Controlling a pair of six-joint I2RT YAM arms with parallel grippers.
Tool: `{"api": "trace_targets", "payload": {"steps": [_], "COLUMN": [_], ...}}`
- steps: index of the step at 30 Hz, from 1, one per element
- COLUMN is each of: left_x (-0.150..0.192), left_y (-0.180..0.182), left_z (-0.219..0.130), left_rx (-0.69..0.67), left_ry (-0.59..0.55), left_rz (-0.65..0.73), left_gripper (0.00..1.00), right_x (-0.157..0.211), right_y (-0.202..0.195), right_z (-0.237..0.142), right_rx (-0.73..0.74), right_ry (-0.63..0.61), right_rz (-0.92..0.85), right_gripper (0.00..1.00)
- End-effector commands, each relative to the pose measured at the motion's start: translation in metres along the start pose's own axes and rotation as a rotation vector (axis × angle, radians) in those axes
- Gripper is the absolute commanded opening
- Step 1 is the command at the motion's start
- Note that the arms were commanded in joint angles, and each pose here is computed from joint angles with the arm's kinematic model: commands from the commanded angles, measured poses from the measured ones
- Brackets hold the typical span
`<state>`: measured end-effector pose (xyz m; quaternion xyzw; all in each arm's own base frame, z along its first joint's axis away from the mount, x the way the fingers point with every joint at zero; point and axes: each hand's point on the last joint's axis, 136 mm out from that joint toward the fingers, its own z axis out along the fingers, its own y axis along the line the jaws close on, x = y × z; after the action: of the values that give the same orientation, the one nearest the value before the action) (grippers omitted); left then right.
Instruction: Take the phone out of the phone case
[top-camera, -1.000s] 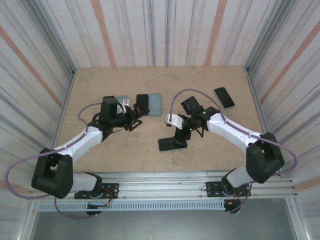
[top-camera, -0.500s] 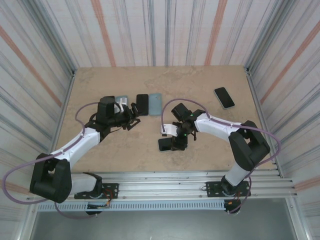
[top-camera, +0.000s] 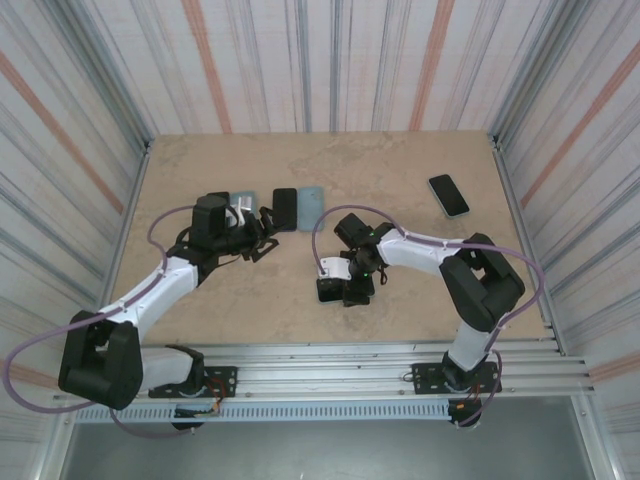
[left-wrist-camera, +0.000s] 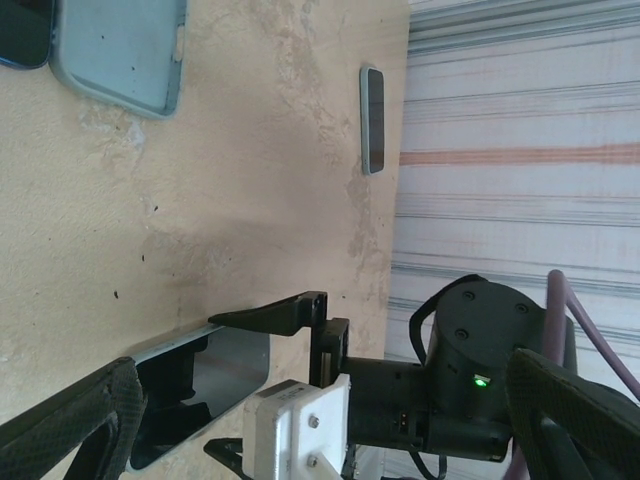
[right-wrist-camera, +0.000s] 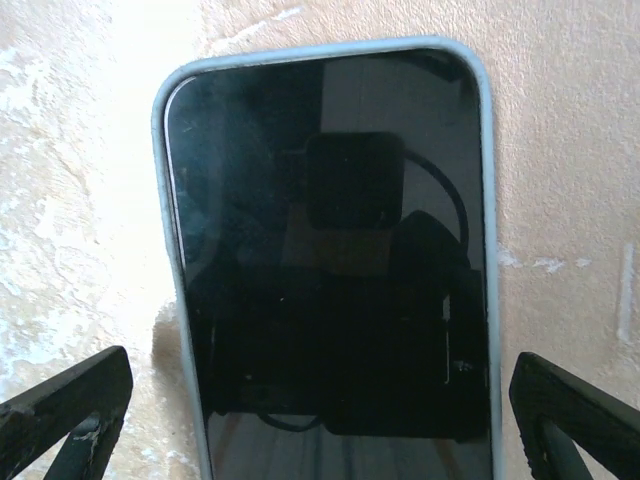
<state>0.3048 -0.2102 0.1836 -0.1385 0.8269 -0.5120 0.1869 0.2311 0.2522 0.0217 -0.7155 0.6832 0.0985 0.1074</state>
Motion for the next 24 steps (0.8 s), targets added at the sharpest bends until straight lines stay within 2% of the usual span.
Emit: {"api": "trace_targets", "payload": {"steps": [1, 7, 12, 19, 24], "left_x": [0.005, 0.004, 0.006, 0.007, 0.007], "left_y": [-0.002, -0.001, 0.000, 0.000, 0.002], "left_z": [-0.006, -0.006, -0.006, -0.007, -0.008], "left_rx": [0.012, 0.013, 0.015, 0.016, 0.011], "left_ry": [0.017, 0.020, 0.030, 0.039, 0.040], "left_rz": [0.026, 0.027, 0.029, 0.036, 0.037], "left_gripper": [0.97, 0.97, 0.97, 0.97, 0.97], "right_x": [0.003, 0.002, 0.007, 0.019, 0.025], "right_y": [-0.002, -0.006, 0.000, 0.008, 0.006], "right_z": [0.005, 0.009, 0.015, 0.022, 0.022], "right_rx": [-0.005, -0.002, -0.067, -0.117, -0.096], "right_ry": [0.051, 0.060, 0.104, 0.154, 0.177], "right_rz": [-0.042, -0.058, -0.038, -0.017, -0.018], "right_gripper": [0.99, 0.99, 0.85, 0.81, 0.79]}}
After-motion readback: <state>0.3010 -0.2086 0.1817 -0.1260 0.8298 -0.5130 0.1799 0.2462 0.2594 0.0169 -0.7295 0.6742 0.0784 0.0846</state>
